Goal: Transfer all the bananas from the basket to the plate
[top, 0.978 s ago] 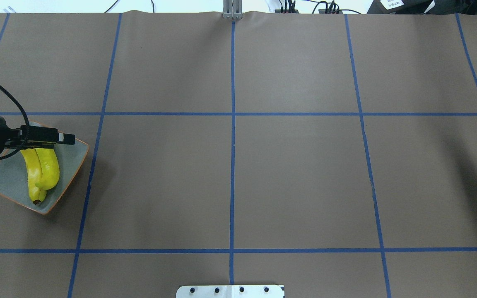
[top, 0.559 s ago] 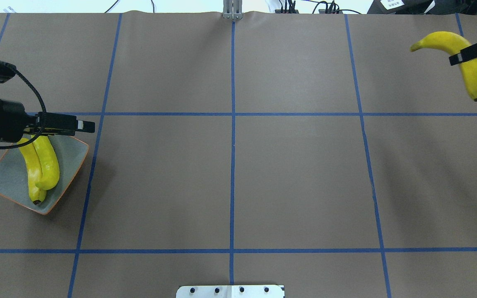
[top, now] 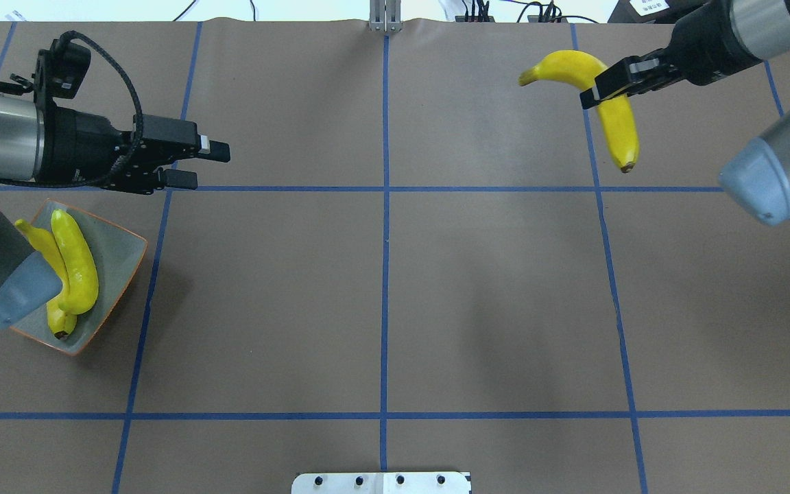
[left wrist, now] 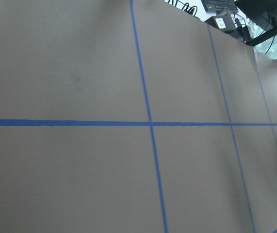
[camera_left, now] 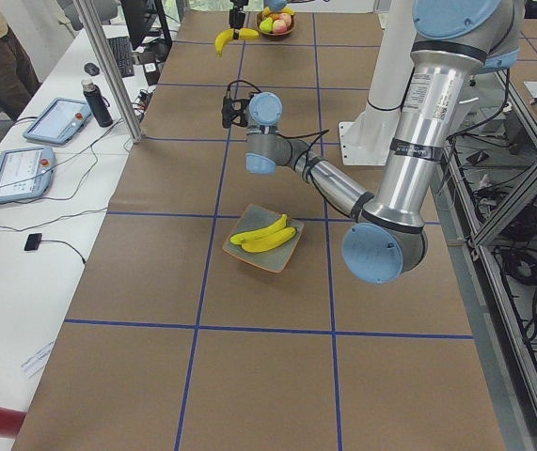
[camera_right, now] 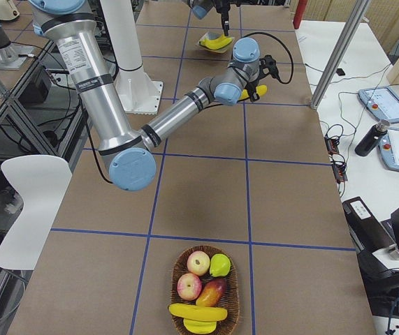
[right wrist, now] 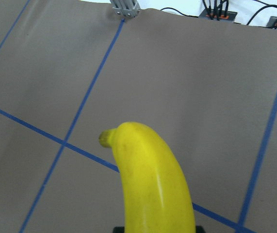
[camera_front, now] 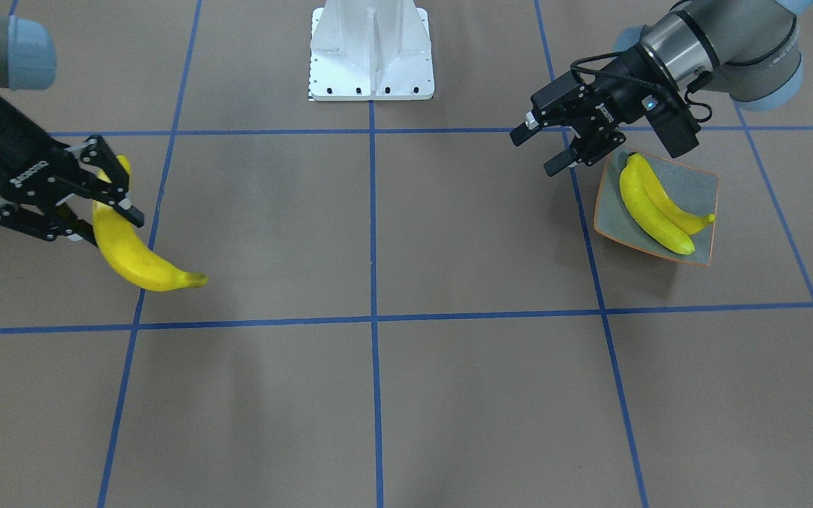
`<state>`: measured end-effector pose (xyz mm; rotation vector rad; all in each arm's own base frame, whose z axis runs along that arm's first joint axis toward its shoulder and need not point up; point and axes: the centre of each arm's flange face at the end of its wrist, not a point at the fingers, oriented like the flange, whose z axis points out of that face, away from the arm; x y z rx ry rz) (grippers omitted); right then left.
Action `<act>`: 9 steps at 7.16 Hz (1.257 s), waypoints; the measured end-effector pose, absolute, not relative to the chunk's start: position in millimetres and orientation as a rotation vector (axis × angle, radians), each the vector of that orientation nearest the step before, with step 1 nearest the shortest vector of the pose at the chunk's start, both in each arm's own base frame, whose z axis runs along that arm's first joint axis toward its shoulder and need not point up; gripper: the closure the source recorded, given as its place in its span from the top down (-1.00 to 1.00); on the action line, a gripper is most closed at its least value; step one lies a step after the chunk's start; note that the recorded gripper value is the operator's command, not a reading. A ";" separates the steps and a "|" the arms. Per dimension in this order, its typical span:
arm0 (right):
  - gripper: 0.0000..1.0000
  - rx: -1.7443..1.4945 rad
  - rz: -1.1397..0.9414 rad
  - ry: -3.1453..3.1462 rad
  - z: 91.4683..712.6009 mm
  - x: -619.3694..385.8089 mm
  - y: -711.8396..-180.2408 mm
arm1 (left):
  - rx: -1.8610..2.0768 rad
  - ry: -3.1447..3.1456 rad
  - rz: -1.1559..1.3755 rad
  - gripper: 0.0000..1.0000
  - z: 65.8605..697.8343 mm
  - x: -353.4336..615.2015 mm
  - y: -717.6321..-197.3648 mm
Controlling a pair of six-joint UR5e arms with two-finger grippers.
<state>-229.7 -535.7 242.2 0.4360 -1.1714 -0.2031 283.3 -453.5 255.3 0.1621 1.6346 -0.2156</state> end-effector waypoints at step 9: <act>-1.00 0.558 0.036 -1.366 97.7 -414.4 -451.4 | -0.132 1.812 -0.648 1.00 165.9 357.4 -466.8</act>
